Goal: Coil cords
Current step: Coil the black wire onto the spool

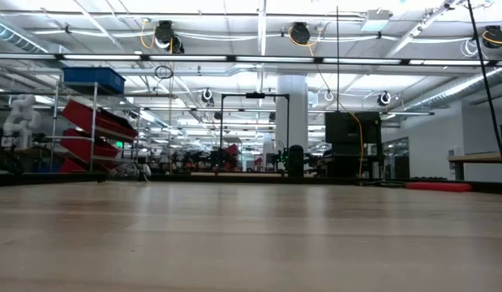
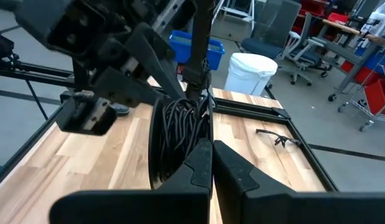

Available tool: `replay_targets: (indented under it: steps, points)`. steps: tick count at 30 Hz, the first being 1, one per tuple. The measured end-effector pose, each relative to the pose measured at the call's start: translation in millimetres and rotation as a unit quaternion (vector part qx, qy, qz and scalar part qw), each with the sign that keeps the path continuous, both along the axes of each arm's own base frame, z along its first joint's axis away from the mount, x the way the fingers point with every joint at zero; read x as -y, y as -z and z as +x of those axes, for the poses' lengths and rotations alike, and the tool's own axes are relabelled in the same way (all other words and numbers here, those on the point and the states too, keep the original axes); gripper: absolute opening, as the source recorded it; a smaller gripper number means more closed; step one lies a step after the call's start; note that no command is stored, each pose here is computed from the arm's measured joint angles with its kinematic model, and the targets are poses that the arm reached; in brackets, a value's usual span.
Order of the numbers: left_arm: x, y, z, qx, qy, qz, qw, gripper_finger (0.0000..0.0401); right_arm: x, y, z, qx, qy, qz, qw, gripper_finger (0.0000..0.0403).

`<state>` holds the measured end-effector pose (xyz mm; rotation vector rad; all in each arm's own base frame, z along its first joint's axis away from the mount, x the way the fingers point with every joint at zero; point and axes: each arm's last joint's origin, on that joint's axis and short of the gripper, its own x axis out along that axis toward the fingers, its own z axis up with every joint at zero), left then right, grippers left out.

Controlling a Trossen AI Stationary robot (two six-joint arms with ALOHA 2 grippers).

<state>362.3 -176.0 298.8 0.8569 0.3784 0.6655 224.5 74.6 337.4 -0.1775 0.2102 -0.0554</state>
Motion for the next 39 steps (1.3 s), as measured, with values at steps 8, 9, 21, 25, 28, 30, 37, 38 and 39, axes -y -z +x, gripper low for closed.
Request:
replay_targets:
  steps: [8,9,21,25,28,30,37,38,39]
  points:
    - [-0.7,10.8,-0.7,0.009,0.015,-0.052,0.999,0.0045,0.2,-4.6,-2.5,0.015,-0.012,0.016,1.0,0.0]
    - [-1.0,11.2,-0.5,0.015,0.017,-0.061,0.998,0.0045,0.1,-5.3,-2.3,0.018,-0.013,0.017,1.0,0.0]
    - [-1.8,11.7,0.0,0.022,0.018,-0.072,0.997,0.0046,-0.6,-6.0,-2.2,0.021,-0.024,0.019,0.999,0.0]
    - [0.1,12.0,-0.4,0.019,0.028,-0.074,0.997,0.0046,-0.4,-4.4,-2.5,0.013,-0.022,0.019,0.999,0.0]
    - [2.3,12.4,-0.3,0.014,0.049,-0.08,0.995,0.0046,-0.3,-3.5,-2.6,0.009,-0.021,0.019,1.0,0.0]
    - [3.2,13.1,-0.2,0.009,0.064,-0.083,0.994,0.0046,-0.3,-3.4,-2.7,0.008,-0.021,0.019,1.0,0.0]
    - [6.1,15.9,-2.0,-0.008,0.073,-0.078,0.994,0.0046,-0.2,-3.0,-2.6,0.007,-0.019,0.018,1.0,0.0]
    - [7.5,16.3,-2.8,-0.01,0.075,-0.077,0.994,0.0046,-0.2,-3.0,-2.6,0.006,-0.019,0.018,1.0,0.0]
    - [9.0,17.0,-3.8,-0.014,0.077,-0.075,0.994,0.0046,-0.2,-2.9,-2.7,0.006,-0.019,0.018,1.0,0.0]
